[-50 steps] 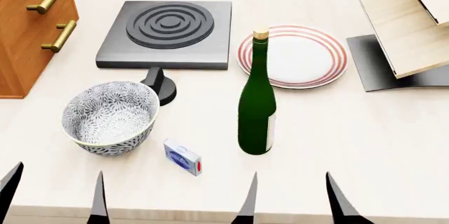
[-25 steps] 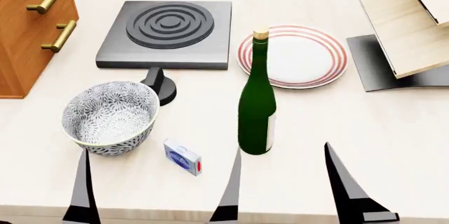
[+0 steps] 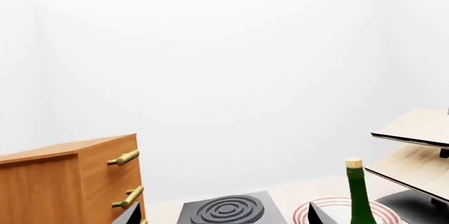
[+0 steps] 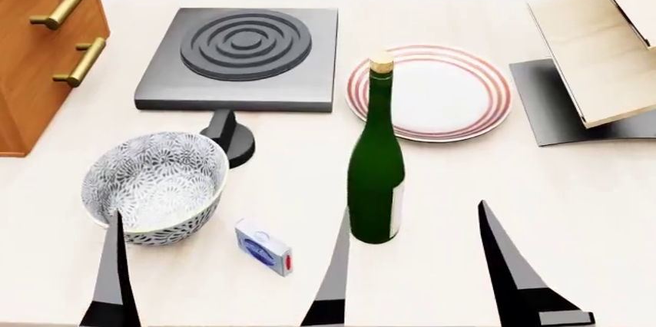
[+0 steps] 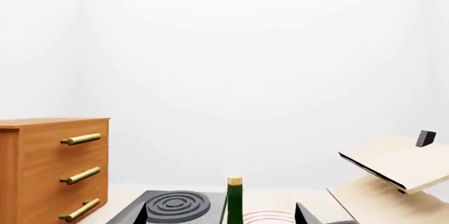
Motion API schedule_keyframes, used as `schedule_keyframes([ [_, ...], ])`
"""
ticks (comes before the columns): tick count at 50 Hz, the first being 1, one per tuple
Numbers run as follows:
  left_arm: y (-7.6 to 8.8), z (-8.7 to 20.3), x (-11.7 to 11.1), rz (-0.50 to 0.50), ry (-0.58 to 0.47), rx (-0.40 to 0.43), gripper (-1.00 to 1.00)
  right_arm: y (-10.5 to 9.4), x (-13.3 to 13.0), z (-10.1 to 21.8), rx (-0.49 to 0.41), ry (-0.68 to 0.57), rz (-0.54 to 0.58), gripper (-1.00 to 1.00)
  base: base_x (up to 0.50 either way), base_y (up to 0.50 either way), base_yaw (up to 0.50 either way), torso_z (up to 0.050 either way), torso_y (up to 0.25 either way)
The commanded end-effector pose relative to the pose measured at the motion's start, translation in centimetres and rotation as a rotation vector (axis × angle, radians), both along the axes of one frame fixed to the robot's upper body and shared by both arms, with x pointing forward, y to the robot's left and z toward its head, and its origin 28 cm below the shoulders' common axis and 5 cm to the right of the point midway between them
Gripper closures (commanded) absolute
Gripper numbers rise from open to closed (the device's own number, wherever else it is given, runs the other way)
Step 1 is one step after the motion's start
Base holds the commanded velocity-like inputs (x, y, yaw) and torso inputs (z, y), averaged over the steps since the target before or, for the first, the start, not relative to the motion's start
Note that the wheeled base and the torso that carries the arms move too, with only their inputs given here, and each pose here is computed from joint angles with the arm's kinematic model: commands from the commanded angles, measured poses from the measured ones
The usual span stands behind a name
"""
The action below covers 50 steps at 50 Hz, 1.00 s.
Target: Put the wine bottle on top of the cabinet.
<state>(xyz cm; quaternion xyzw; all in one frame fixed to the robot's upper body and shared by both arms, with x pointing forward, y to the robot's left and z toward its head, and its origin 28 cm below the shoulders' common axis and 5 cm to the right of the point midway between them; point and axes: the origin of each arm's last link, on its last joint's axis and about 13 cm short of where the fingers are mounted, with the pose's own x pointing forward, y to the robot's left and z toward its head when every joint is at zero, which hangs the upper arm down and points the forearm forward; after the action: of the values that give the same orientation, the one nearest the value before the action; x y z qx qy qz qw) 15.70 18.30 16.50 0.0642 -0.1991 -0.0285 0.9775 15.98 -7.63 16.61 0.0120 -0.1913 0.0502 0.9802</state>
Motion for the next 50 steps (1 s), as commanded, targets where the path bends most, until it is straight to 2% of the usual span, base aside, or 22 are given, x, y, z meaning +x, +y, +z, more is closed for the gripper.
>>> schedule_keyframes([
  [1,0.07,0.45,-0.21,-0.026,-0.024,-0.023,-1.0,-0.2,-0.05,0.24,0.002,-0.017,-0.011,-1.0,0.5,0.0,0.0,0.0,0.0],
  [33,-0.06,0.36,-0.22,-0.035,-0.021,-0.019,-1.0,-0.15,0.11,-0.09,-0.015,0.009,-0.011,-1.0,0.5,0.0,0.0,0.0,0.0],
  [50,-0.05,0.34,-0.17,-0.033,-0.017,-0.017,-1.0,-0.33,0.17,-0.09,0.004,0.006,-0.028,-1.0,0.0,0.0,0.0,0.0,0.001],
])
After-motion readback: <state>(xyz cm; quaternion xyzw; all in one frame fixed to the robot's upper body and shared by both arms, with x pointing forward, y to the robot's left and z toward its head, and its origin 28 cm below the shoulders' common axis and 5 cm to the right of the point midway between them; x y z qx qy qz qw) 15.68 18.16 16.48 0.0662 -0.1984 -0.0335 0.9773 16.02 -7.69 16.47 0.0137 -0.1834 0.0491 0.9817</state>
